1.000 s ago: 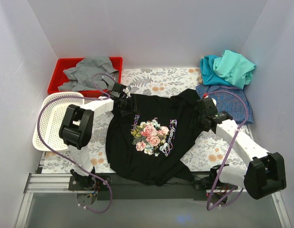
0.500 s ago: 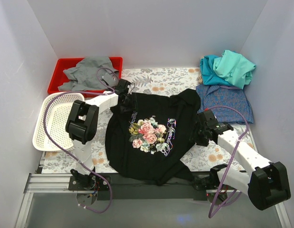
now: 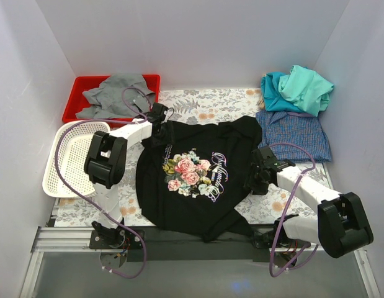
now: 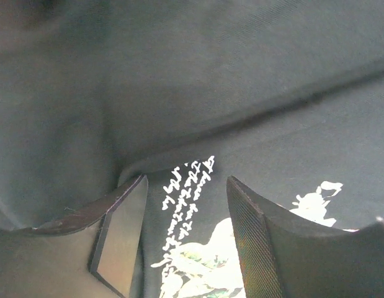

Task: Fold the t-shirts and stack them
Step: Flatten the tshirt out

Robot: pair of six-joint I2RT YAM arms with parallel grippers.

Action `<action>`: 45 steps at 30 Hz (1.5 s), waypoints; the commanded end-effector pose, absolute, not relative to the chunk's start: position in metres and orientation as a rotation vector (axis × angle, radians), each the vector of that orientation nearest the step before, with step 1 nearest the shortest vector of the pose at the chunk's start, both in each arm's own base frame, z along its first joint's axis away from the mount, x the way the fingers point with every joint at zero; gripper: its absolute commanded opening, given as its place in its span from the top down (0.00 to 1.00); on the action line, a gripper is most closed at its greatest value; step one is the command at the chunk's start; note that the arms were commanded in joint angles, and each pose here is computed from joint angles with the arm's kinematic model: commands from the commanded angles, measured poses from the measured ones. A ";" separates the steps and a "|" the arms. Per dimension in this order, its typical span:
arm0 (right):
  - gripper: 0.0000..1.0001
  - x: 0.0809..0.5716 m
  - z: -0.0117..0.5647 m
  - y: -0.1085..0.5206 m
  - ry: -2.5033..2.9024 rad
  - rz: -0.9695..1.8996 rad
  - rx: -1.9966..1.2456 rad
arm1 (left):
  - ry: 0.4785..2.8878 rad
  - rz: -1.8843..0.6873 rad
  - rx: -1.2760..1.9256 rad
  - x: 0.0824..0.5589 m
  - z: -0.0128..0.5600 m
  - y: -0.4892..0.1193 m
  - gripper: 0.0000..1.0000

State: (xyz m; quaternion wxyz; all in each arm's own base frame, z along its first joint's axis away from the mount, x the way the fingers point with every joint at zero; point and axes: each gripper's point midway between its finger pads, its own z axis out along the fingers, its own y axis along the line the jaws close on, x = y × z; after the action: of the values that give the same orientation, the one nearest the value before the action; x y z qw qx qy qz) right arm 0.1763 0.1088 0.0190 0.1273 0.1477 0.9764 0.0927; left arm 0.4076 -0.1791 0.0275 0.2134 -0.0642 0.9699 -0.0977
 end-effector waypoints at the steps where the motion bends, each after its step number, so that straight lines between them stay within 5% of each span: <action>1: 0.50 0.189 0.016 0.117 2.806 0.305 0.396 | 2.709 -0.084 -0.233 0.392 0.025 -0.134 0.47; 2: 0.52 0.192 0.016 0.118 2.798 0.306 0.391 | 2.713 -0.104 -0.235 0.390 0.026 -0.134 0.47; 5: 0.80 0.205 0.025 0.118 2.744 0.307 0.357 | 2.705 -0.053 -0.250 0.389 0.029 -0.124 0.47; 6: 0.96 0.209 0.029 0.118 2.723 0.305 0.336 | 2.707 -0.049 -0.255 0.388 0.030 -0.121 0.47; 7: 0.99 0.214 0.034 0.116 2.697 0.300 0.324 | 2.707 -0.052 -0.260 0.387 0.032 -0.121 0.47; 21: 0.99 0.247 0.149 0.039 2.448 -0.249 0.332 | 2.751 -0.118 -0.324 0.329 0.042 -0.114 0.47; 27: 0.99 0.283 0.189 0.112 2.418 0.196 0.100 | 2.730 -0.043 -0.352 0.312 0.048 -0.098 0.47; 32: 0.99 0.292 0.158 0.192 2.493 0.605 -0.151 | 2.713 -0.008 -0.358 0.318 0.051 -0.095 0.47; 37: 0.82 0.280 0.124 0.204 2.587 0.511 -0.239 | 2.688 0.111 -0.369 0.329 0.053 -0.081 0.46; 42: 0.48 0.268 0.125 0.147 2.547 0.205 -0.117 | 2.667 0.126 -0.378 0.340 0.056 -0.075 0.46; 45: 0.43 0.250 0.137 0.121 2.544 0.102 -0.069 | 2.676 0.112 -0.377 0.344 0.054 -0.078 0.46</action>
State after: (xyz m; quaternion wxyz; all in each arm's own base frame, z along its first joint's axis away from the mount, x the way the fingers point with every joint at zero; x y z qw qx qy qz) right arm 0.2546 0.1539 0.1203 0.2603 -0.0532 0.9590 0.0987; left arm 0.3295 -0.0822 0.0466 0.2003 -0.1331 0.9701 0.0315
